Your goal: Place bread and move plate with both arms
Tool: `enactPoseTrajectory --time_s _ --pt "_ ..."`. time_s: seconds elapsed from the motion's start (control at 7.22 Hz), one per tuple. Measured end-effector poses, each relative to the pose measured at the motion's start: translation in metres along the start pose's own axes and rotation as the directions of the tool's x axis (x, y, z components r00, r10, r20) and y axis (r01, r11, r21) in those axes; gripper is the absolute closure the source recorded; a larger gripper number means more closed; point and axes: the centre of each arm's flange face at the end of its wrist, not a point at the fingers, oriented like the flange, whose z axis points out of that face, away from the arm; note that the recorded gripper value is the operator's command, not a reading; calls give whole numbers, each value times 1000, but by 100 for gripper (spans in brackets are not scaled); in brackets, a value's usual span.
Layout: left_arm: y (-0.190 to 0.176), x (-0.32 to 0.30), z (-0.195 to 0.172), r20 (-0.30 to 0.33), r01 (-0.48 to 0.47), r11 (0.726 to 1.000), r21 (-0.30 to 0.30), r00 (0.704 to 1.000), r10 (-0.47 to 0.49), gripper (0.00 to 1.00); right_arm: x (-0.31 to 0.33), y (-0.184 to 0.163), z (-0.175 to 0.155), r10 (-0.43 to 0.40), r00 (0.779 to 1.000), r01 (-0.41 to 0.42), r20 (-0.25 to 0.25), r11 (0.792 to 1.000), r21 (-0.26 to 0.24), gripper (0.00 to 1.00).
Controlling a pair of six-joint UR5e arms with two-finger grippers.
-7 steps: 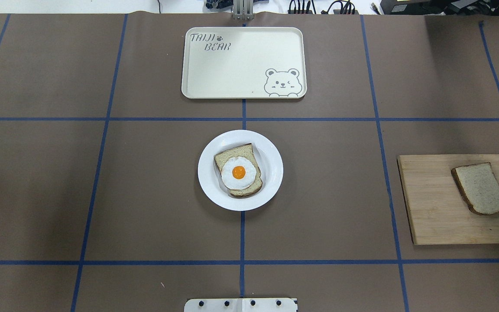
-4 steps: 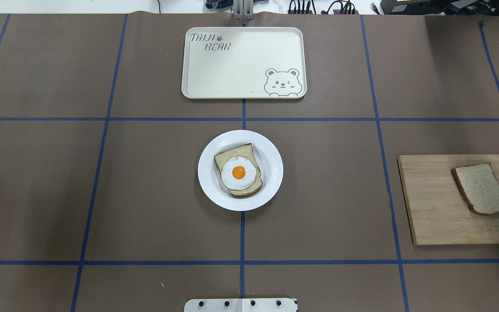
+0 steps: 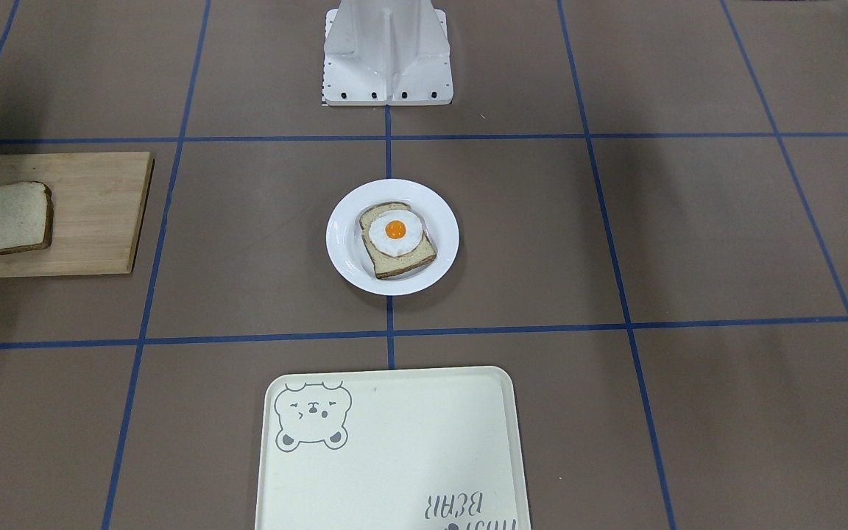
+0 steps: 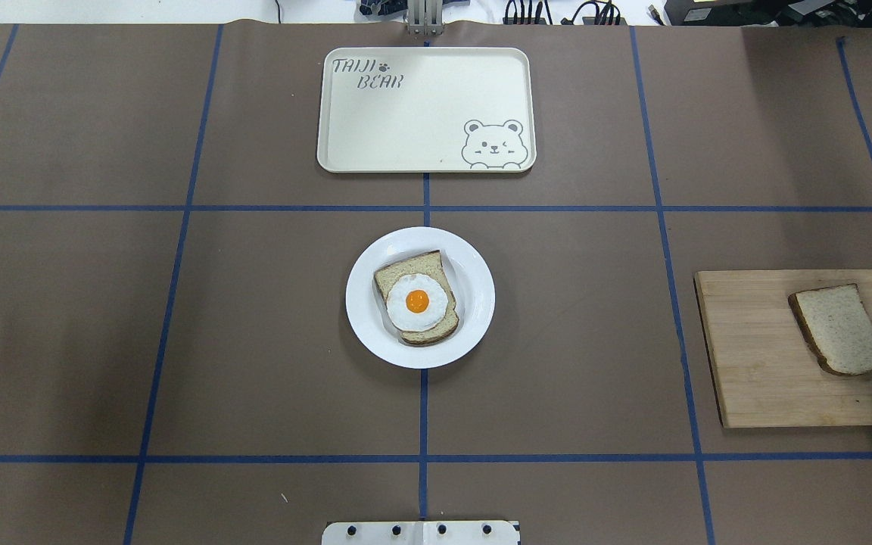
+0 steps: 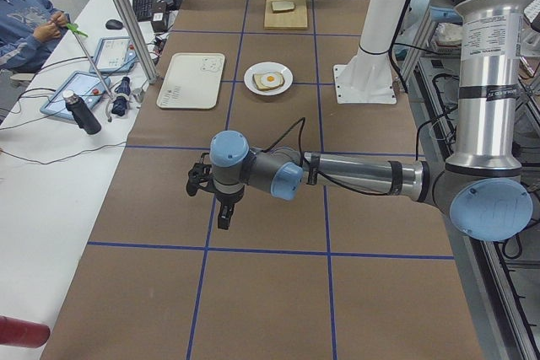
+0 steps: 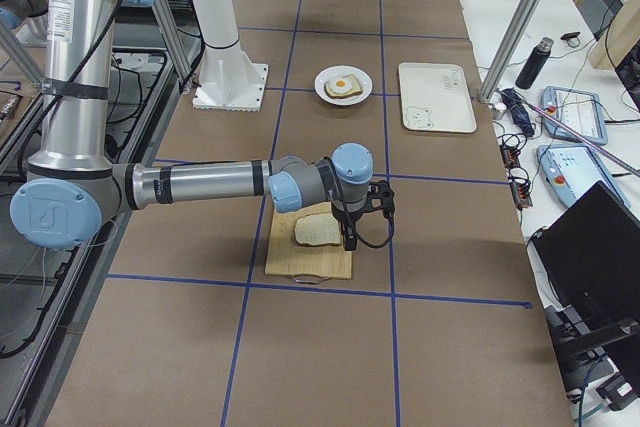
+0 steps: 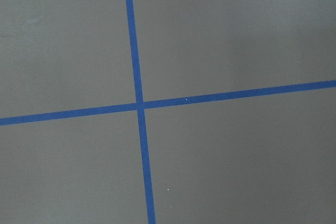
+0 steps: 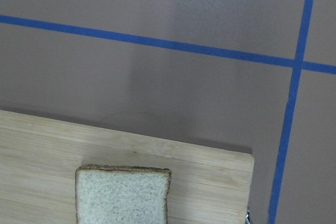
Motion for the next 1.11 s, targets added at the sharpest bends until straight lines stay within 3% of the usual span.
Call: enactPoseTrajectory --time_s 0.42,0.55,1.11 --pt "-2 2 -1 0 -4 1000 4 1000 4 1 -23 6 53 -32 999 34 23 995 -97 5" --pt "-4 1 0 0 -4 1000 4 1000 4 1 -25 4 70 -60 998 63 31 993 -105 13" --pt "-5 3 -1 -3 14 1000 6 1000 -14 1 -13 7 98 -88 995 91 36 990 -107 21"
